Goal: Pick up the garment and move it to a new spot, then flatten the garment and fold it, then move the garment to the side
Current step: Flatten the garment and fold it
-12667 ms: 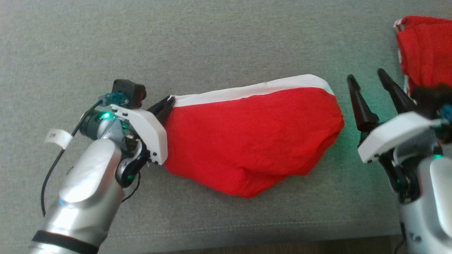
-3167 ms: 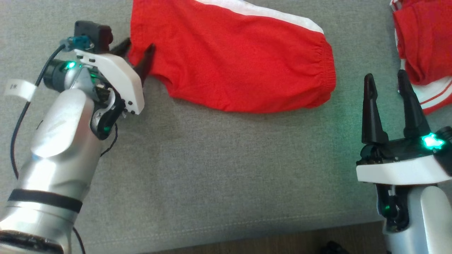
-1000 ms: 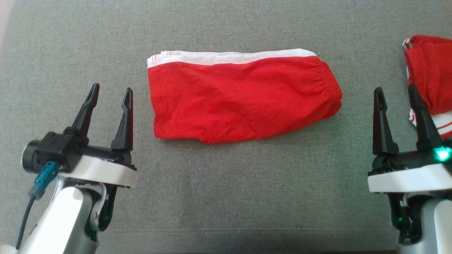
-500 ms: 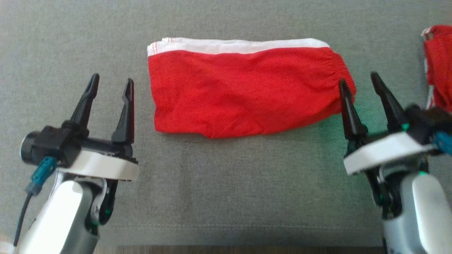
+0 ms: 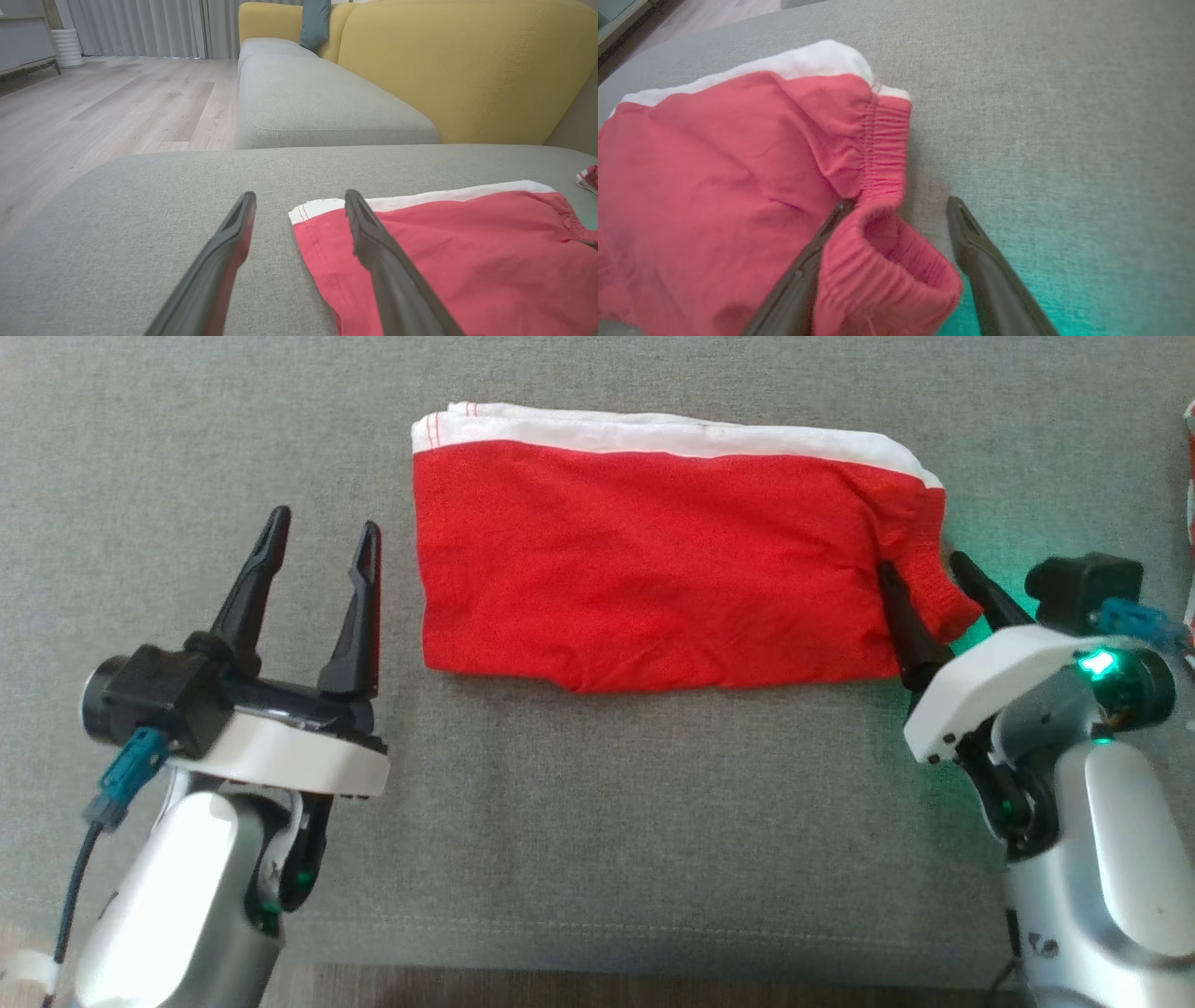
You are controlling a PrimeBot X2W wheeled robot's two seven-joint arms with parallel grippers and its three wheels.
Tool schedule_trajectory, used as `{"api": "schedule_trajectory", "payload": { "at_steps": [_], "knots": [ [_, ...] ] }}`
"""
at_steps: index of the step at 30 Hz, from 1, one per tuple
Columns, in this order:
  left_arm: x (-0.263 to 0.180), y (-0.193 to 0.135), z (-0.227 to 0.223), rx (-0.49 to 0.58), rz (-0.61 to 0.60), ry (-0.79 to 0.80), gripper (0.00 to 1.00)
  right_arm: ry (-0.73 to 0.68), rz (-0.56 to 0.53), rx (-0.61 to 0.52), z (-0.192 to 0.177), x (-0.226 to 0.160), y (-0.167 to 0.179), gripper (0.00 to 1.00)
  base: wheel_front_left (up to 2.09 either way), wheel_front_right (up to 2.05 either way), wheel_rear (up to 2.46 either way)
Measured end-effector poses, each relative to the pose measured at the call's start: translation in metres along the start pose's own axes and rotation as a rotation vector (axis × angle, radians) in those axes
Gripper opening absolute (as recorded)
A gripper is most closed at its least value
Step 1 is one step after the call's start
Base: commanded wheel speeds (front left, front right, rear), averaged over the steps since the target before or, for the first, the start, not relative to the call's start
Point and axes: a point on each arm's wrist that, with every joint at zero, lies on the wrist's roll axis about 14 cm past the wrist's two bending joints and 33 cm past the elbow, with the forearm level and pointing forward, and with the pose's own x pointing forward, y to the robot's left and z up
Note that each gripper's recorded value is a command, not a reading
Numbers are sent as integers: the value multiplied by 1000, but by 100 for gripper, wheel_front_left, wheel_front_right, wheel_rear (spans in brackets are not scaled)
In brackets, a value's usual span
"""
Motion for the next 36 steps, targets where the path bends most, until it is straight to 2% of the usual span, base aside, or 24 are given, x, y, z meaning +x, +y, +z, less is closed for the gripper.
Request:
{"api": "schedule_trajectory", "payload": {
  "at_steps": [14, 15, 16, 17, 18, 26, 33, 36],
  "knots": [
    [4, -5, 3, -1, -19, -16, 100, 60, 94, 34, -5, 8, 24, 100, 0, 0, 0],
    [4, -5, 3, -2, -18, -17, 100, 64, 101, 36, -5, 9, 26, 93, 0, 0, 0],
    [4, -5, 3, -4, -19, -17, 100, 67, 108, 44, -5, 9, 27, 58, 0, 0, 0],
    [5, -6, 2, -1, -22, -17, 100, 68, 110, 46, -5, 9, 28, 32, 0, 0, 0],
    [5, -6, 2, 1, -23, -17, 100, 76, 111, 48, -6, 10, 28, 0, 0, 0, 0],
    [4, -6, 12, 3, -13, -46, 100, 76, 107, 127, -9, 1, 24, 0, 0, 0, 0],
    [1, -5, 19, 6, -6, -64, 100, 55, 11, 209, -23, -27, -7, 0, 0, 0, 0],
    [-5, -6, 18, 2, -3, -56, 100, 38, 4, 228, -20, -35, -11, 0, 0, 0, 0]
  ]
}}
